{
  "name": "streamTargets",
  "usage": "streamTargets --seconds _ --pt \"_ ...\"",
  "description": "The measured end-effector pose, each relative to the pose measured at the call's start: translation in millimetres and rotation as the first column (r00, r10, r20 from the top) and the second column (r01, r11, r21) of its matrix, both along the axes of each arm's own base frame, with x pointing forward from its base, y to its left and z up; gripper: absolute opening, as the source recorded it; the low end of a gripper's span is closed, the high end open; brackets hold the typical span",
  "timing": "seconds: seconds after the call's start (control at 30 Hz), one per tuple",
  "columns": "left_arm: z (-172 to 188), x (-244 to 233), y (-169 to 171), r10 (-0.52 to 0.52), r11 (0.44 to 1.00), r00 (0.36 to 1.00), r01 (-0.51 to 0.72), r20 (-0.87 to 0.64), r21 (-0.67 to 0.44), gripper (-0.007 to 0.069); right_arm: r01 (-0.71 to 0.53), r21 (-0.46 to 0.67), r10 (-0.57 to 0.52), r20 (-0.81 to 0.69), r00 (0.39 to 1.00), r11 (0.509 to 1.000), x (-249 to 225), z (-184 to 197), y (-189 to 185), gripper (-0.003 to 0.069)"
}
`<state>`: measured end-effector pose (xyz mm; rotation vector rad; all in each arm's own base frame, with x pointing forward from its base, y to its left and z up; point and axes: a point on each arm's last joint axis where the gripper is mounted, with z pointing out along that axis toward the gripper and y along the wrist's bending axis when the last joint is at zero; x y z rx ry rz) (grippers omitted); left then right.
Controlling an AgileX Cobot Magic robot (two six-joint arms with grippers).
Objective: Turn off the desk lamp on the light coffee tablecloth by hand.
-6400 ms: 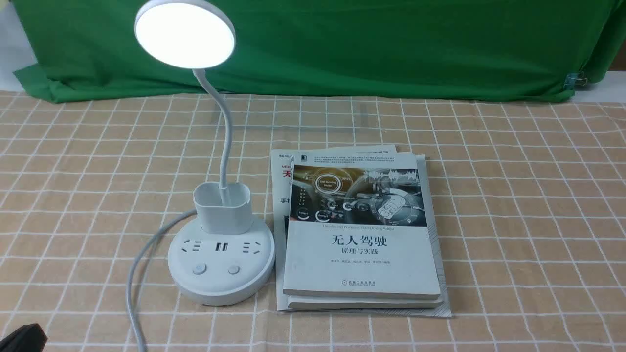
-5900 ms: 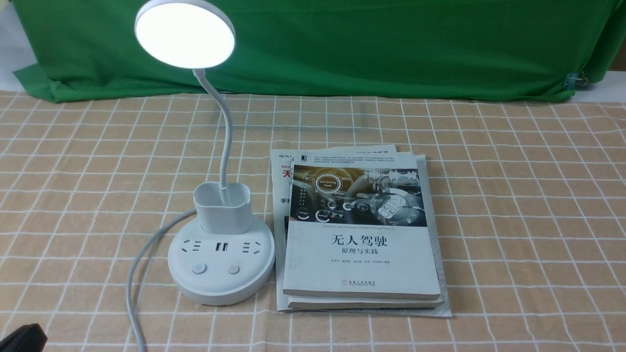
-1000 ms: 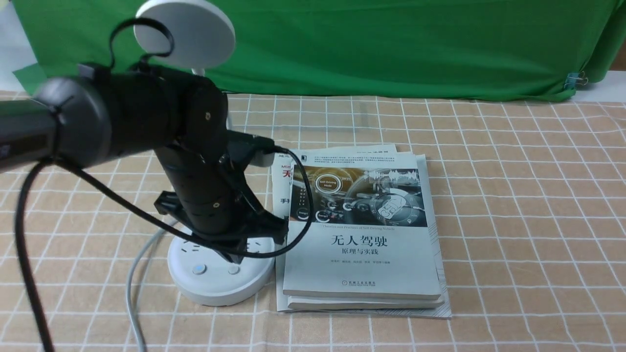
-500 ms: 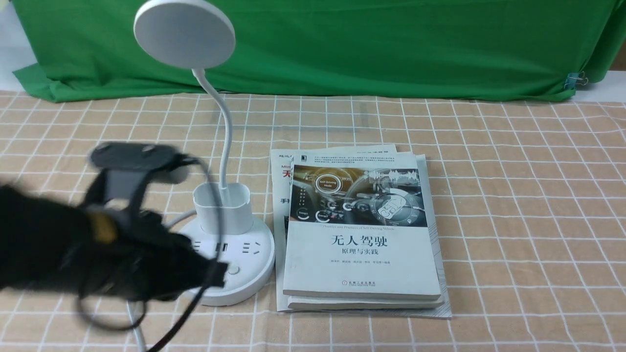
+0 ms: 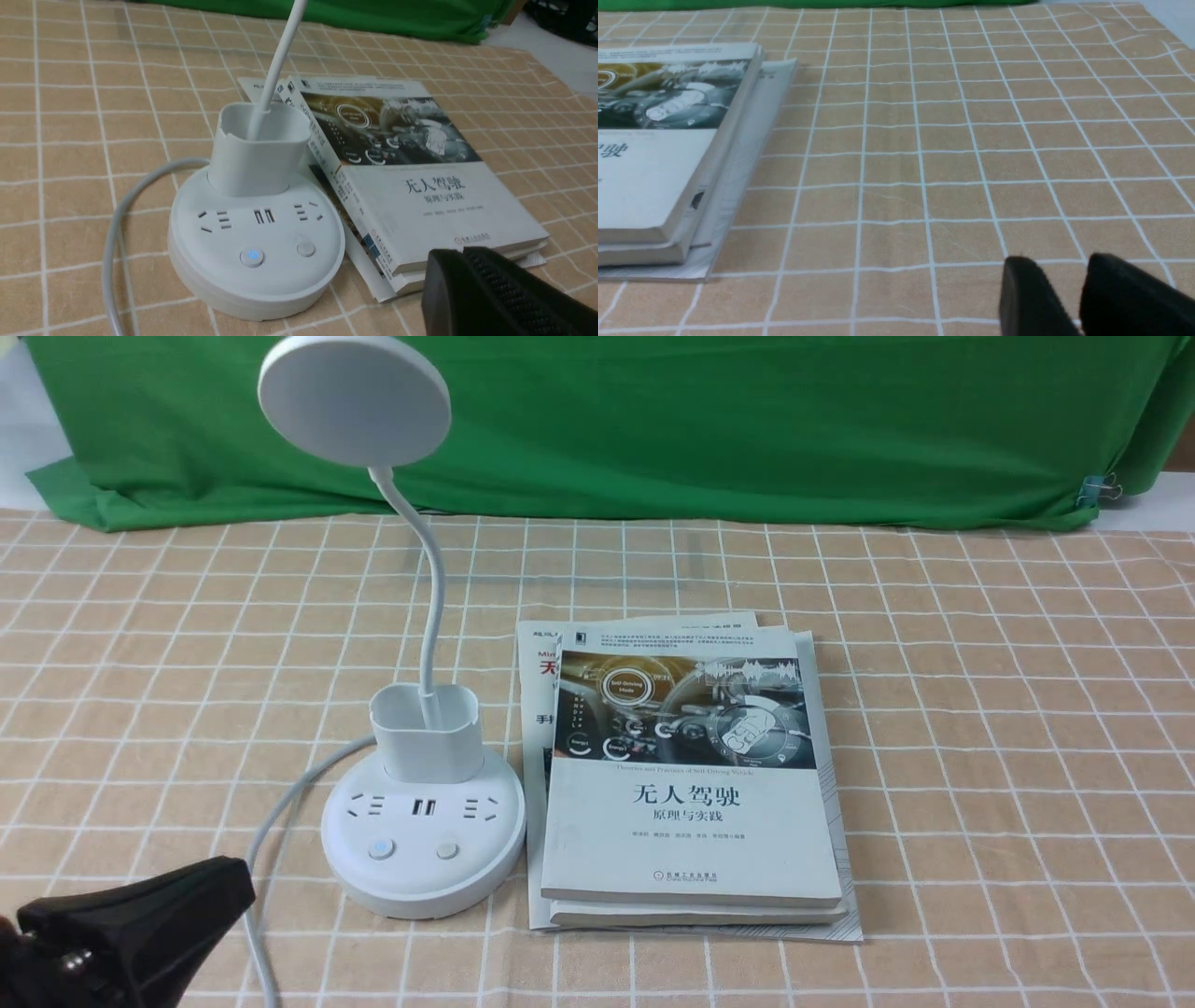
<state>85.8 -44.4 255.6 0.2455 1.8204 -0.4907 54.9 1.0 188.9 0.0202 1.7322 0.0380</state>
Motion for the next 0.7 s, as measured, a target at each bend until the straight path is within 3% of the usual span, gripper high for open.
streamTargets --seconds 0.5,0.7 --pt "1.2 -1.8 0.7 0.000 1.000 1.000 0.000 0.010 -0.013 0.0017 0.000 0.000 0.000 0.000 1.000 1.000 0.0 0.0 0.0 0.0243" --pt "-0.3 -2.5 1.8 -0.029 0.994 0.997 0.021 0.077 0.111 0.0017 0.000 0.000 0.000 0.000 1.000 1.000 0.0 0.0 0.0 0.0243"
